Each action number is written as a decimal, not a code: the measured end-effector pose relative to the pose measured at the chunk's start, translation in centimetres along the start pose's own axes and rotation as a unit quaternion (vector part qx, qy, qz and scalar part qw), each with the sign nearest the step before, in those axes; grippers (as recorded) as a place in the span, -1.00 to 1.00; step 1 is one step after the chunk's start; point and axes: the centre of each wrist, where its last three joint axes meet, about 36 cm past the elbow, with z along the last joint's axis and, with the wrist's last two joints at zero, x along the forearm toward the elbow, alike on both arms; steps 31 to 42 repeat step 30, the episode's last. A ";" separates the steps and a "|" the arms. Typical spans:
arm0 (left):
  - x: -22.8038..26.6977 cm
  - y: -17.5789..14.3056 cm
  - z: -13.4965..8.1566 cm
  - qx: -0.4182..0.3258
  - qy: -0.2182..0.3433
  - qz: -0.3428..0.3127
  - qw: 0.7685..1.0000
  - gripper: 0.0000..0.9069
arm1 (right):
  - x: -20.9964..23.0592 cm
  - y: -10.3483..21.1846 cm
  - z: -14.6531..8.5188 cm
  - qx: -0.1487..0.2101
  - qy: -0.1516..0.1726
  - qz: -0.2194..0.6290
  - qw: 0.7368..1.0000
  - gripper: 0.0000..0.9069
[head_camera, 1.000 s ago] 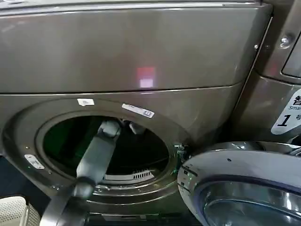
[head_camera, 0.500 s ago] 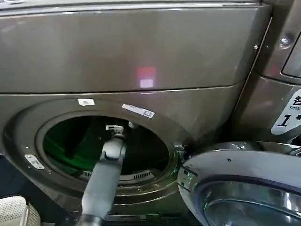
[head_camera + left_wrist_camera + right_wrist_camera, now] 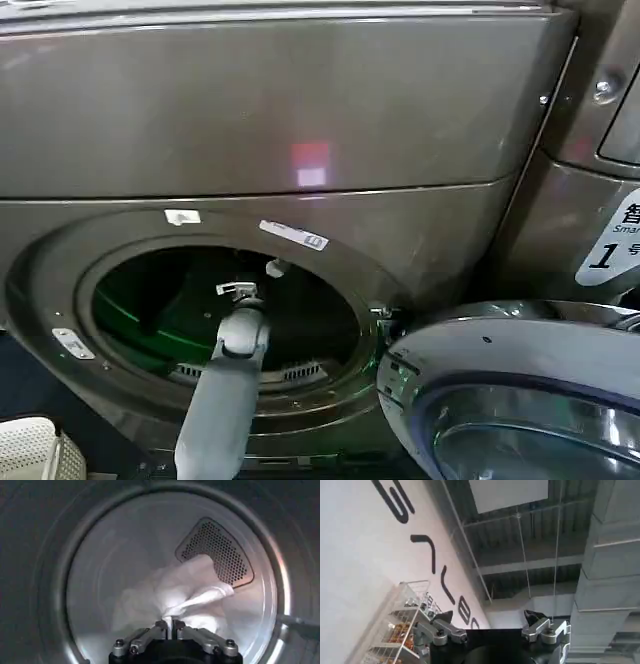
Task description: Grasp the clothes from the dryer.
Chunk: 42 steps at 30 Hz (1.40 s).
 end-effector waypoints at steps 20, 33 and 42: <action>1.5 0.5 0.3 -0.010 0.017 -0.009 1.000 -1.00 | -0.1 -0.4 -0.6 0.007 -0.001 -0.006 1.000 1.00; 1.8 0.3 0.1 -0.014 0.021 0.001 1.000 -1.00 | -0.1 -0.8 -0.9 0.011 -0.002 -0.007 1.000 1.00; 1.8 0.3 0.1 -0.014 0.021 0.001 1.000 -1.00 | -0.1 -0.8 -0.9 0.011 -0.002 -0.007 1.000 1.00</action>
